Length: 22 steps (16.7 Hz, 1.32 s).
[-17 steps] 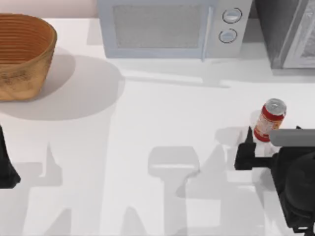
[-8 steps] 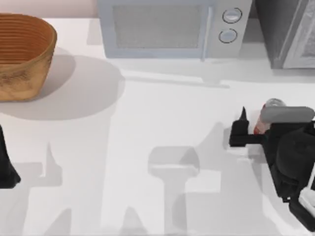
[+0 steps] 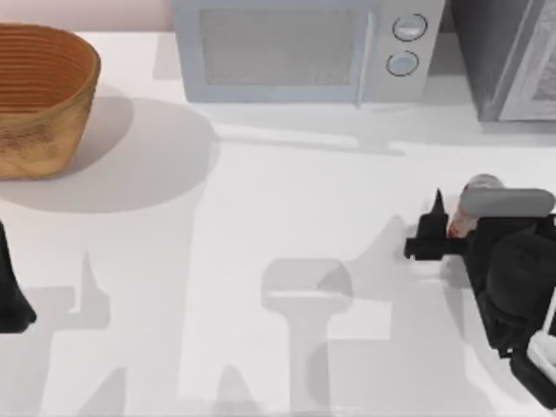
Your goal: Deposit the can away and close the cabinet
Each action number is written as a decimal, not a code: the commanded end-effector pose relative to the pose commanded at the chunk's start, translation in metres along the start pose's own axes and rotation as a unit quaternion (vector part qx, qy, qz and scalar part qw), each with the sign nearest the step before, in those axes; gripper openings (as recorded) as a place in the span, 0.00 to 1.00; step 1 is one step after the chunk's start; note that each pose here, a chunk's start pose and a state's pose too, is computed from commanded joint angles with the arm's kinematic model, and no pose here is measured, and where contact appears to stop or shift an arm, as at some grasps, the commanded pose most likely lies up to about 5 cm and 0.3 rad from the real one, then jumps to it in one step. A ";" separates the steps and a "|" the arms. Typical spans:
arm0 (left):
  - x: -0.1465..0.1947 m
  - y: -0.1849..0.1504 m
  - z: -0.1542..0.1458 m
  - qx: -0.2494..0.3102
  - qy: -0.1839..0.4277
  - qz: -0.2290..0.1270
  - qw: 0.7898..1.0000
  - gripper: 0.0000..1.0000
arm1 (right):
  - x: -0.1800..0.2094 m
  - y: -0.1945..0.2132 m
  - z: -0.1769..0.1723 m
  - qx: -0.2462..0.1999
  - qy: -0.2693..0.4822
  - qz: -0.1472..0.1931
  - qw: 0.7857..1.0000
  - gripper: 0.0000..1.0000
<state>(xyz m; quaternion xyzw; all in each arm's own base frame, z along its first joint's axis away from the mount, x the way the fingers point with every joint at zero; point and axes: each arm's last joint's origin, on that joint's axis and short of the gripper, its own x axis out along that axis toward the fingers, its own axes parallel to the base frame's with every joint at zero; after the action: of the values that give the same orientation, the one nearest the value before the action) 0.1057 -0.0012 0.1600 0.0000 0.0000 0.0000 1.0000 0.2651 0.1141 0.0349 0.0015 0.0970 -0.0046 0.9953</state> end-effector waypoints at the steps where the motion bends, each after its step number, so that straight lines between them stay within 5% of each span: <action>1: 0.000 0.000 0.000 0.000 0.000 0.000 1.000 1.00 | 0.000 0.000 0.000 0.000 0.000 0.000 1.000 0.55; 8: 0.000 0.000 0.000 0.000 0.000 0.000 1.000 1.00 | 0.000 0.000 0.000 0.000 0.000 0.000 1.000 0.02; 22: 0.000 0.000 0.000 0.000 0.000 0.000 1.000 1.00 | 0.003 0.003 0.022 0.001 -0.006 0.000 1.000 0.00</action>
<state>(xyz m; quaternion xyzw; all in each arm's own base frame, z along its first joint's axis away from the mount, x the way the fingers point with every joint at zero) 0.1057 -0.0012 0.1600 0.0000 0.0000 0.0000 1.0000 0.2722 0.1174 0.0555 0.0029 0.0908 -0.0046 0.9959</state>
